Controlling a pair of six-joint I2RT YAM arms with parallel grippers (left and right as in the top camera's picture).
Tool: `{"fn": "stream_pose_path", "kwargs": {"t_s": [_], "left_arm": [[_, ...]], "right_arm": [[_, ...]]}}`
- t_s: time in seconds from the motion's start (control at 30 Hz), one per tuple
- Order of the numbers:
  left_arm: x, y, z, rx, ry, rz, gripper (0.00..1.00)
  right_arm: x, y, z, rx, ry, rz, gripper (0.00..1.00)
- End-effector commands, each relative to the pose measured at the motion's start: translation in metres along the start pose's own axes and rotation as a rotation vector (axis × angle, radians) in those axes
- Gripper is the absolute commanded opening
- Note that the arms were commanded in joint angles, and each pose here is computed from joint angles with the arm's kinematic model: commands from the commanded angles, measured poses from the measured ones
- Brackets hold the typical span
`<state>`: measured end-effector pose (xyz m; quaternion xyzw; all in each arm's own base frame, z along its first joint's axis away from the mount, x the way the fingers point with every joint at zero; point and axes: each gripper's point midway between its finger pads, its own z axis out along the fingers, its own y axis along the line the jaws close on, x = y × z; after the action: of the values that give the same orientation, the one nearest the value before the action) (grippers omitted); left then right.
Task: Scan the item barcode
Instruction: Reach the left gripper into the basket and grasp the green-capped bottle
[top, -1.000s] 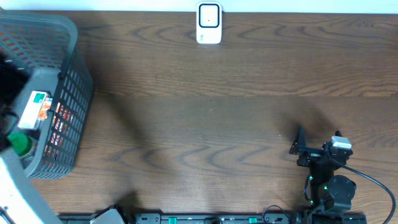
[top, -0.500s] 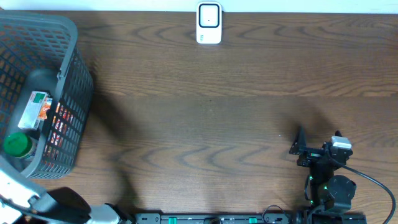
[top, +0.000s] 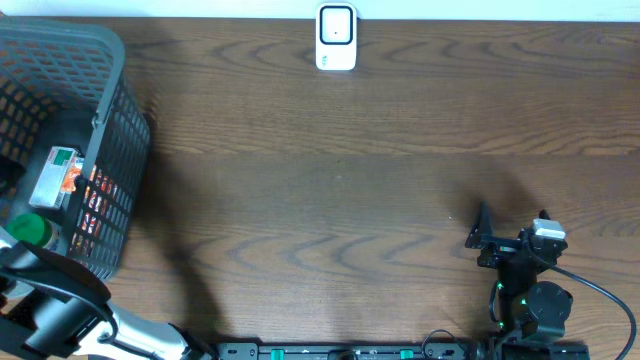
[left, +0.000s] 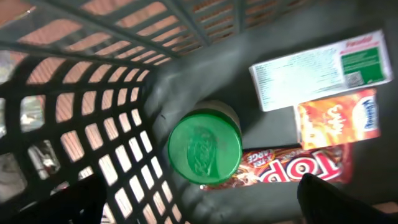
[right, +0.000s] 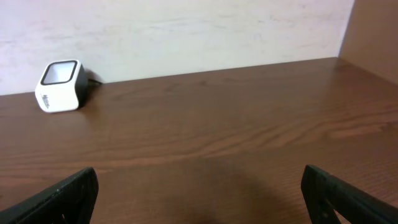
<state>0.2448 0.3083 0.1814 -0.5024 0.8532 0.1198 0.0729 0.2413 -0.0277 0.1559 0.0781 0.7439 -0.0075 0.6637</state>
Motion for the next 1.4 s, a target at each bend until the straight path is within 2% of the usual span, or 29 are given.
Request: {"fn": "stream_pose_path", "kwargs": {"t_s": [0.0, 0.13, 0.47, 0.87, 1.37], "left_arm": [[0.006, -0.006, 0.016, 0.023, 0.038, 0.120, 0.98], [0.014, -0.010, 0.032, 0.034, 0.059, 0.170, 0.98], [0.041, -0.012, 0.080, 0.025, 0.116, 0.180, 0.98], [0.037, -0.014, 0.090, 0.029, 0.087, 0.165, 0.98], [0.056, -0.017, 0.130, 0.021, 0.083, -0.055, 0.98]], "right_arm": [[0.001, 0.000, 0.000, -0.001, -0.001, -0.013, 0.99], [0.001, 0.000, 0.000, -0.001, -0.001, -0.013, 0.99], [0.001, 0.000, 0.000, -0.001, -0.001, -0.013, 0.99], [0.001, 0.000, 0.000, -0.001, -0.001, -0.013, 0.99], [0.001, 0.000, 0.000, -0.001, -0.001, -0.013, 0.99]]}}
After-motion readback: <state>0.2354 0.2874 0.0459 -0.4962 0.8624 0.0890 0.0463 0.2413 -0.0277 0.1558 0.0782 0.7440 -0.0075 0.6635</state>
